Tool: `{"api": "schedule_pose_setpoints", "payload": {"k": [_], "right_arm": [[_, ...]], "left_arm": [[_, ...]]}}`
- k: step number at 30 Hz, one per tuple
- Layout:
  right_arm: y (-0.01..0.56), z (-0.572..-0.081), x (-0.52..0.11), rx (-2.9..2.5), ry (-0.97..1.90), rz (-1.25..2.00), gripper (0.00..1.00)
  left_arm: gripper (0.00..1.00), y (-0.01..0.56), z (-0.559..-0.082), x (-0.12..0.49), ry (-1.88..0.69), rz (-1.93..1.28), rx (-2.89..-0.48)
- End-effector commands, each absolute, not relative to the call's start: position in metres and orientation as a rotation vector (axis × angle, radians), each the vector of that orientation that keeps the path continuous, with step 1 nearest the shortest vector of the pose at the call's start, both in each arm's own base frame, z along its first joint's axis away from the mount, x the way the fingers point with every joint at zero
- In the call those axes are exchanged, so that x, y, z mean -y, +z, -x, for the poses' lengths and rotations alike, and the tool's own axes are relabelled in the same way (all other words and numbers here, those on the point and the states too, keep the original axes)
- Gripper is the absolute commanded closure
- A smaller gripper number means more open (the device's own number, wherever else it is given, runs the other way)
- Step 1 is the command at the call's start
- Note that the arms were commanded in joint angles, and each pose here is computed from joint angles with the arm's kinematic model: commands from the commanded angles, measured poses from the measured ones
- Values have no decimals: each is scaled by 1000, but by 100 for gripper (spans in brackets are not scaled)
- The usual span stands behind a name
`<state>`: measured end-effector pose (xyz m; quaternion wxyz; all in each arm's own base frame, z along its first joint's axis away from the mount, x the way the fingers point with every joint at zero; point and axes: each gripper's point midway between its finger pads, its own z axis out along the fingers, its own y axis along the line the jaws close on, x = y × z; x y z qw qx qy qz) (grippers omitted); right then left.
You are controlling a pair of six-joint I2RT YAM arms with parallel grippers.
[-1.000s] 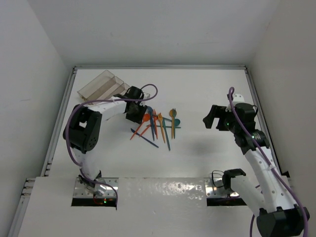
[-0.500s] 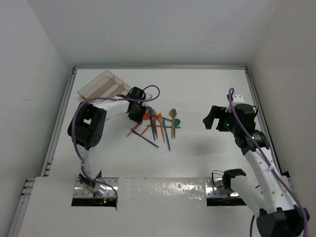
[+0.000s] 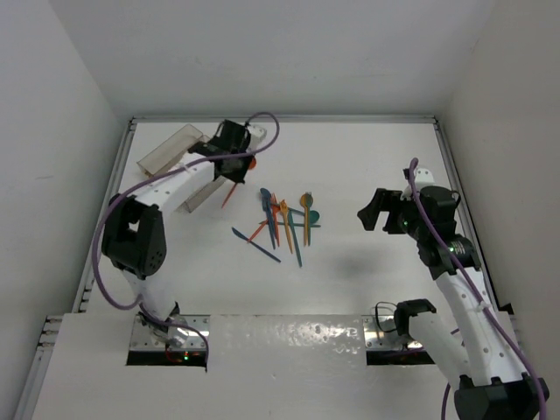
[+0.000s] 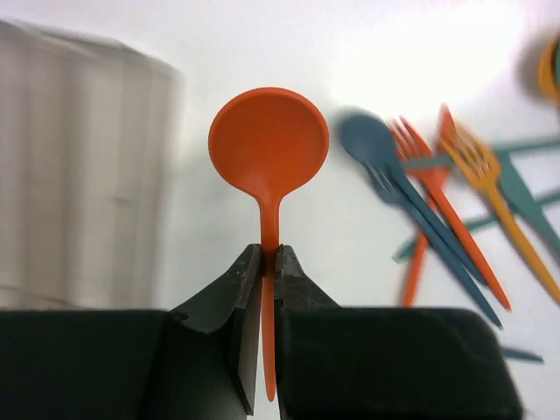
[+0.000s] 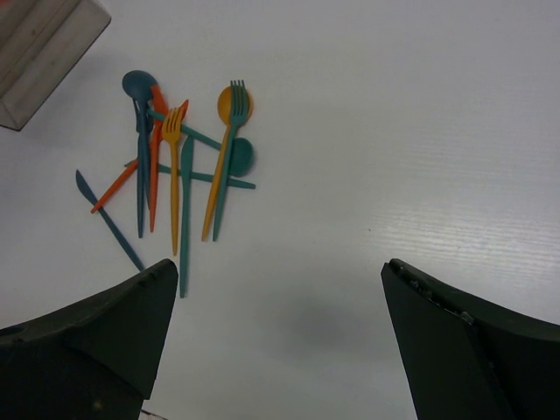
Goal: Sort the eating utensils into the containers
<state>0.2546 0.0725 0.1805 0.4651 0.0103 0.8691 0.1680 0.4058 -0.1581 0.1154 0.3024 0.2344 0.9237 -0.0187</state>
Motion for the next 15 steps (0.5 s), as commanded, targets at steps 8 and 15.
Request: {"api": "schedule_pose_setpoints", "payload": {"k": [8,15], "right_arm": [[201,-259,-108,-2096,548,94,1],[200,-250,-144,-2177,603,269,2]], "left_arm": [[100,231,-495,10,484,-522,-2107],[100,219,-532,-28,615,-573,-2049]]}}
